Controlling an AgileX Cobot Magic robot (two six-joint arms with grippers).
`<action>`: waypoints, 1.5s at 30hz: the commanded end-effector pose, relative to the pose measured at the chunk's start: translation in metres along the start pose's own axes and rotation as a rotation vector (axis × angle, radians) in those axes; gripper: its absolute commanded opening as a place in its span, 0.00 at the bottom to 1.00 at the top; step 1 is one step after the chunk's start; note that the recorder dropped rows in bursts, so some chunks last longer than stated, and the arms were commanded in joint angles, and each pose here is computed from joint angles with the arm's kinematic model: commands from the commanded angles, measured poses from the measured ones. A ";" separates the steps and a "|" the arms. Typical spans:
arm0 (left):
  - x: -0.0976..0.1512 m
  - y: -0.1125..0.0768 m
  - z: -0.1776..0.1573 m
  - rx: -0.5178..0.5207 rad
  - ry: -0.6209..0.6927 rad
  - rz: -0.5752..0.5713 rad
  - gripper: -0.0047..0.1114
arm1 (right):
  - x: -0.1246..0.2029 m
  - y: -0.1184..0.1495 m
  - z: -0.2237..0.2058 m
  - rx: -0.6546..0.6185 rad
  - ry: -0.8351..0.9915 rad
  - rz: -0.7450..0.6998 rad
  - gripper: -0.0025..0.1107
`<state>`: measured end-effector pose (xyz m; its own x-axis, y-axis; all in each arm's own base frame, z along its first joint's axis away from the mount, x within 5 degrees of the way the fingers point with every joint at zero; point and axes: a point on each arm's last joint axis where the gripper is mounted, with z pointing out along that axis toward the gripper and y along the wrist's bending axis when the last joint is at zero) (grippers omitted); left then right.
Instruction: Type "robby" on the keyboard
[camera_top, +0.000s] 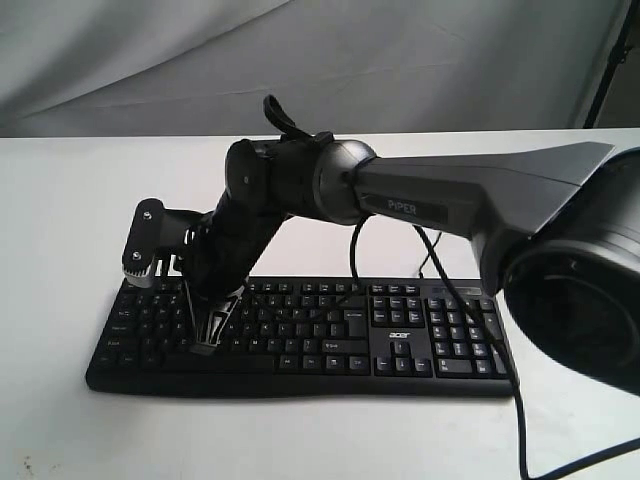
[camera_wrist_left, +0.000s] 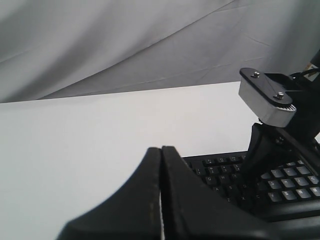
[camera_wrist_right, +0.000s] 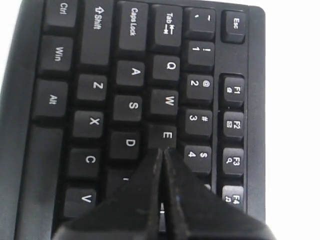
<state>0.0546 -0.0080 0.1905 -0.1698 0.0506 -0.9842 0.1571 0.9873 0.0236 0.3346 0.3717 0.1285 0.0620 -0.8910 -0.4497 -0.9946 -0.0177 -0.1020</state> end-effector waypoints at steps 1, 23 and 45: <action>0.001 0.000 0.000 0.005 -0.005 0.003 0.04 | -0.011 0.000 -0.018 0.017 -0.032 -0.001 0.02; 0.001 0.000 0.000 0.005 -0.005 0.003 0.04 | 0.064 0.007 -0.067 0.052 -0.068 0.133 0.02; 0.001 0.000 0.000 0.005 -0.005 0.003 0.04 | 0.080 0.005 -0.052 0.019 -0.054 0.182 0.02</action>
<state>0.0546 -0.0080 0.1905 -0.1698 0.0506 -0.9842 0.1571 0.9873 0.0236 0.3292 0.2779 0.1377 -0.1169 -0.8556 -0.5043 -0.9879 0.1525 -0.0296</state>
